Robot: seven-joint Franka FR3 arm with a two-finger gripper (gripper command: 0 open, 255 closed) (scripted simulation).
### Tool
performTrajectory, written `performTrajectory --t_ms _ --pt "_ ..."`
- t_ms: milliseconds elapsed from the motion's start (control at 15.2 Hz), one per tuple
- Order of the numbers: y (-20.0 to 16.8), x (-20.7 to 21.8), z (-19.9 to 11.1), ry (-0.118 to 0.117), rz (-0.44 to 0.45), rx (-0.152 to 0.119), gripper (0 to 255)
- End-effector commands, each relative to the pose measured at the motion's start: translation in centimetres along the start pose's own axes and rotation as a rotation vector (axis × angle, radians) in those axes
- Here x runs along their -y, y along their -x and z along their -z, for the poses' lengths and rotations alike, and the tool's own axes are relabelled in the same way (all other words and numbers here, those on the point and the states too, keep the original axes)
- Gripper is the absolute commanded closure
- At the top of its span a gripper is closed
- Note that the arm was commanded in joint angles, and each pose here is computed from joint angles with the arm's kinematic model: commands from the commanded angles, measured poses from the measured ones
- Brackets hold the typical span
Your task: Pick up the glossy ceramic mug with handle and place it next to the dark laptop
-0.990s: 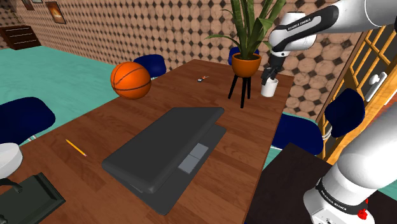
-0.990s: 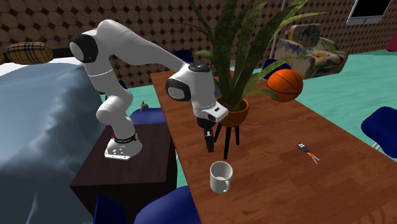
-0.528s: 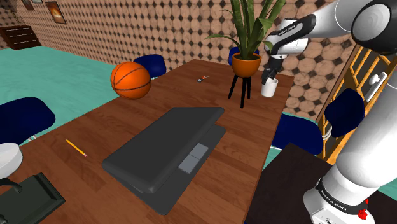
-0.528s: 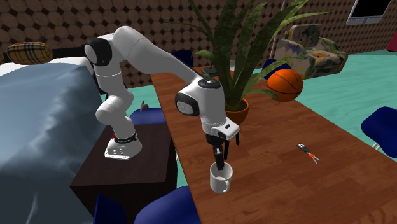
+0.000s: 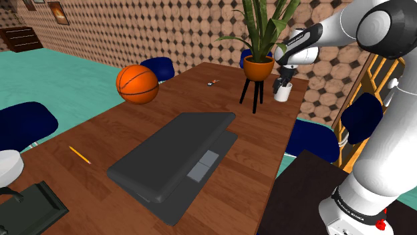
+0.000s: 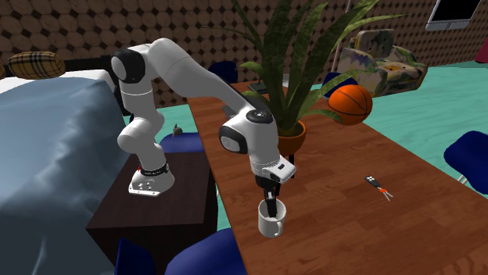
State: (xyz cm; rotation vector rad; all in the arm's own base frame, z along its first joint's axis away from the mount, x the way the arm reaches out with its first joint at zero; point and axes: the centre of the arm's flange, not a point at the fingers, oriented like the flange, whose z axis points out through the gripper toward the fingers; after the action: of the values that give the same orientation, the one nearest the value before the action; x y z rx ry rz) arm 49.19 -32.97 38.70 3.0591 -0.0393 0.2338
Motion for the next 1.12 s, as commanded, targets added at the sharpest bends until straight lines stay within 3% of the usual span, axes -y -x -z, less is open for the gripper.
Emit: performTrajectory --t_ms 0,330,396,1056 --pt "-0.01 -0.02 -0.16 0.0 0.0 -0.001 0" --pt "-0.01 -0.02 -0.16 0.0 0.0 0.0 0" --pt "-0.01 -0.02 -0.16 0.0 0.0 0.0 255" --pt "-0.09 -0.05 0.36 0.0 0.0 -0.001 255"
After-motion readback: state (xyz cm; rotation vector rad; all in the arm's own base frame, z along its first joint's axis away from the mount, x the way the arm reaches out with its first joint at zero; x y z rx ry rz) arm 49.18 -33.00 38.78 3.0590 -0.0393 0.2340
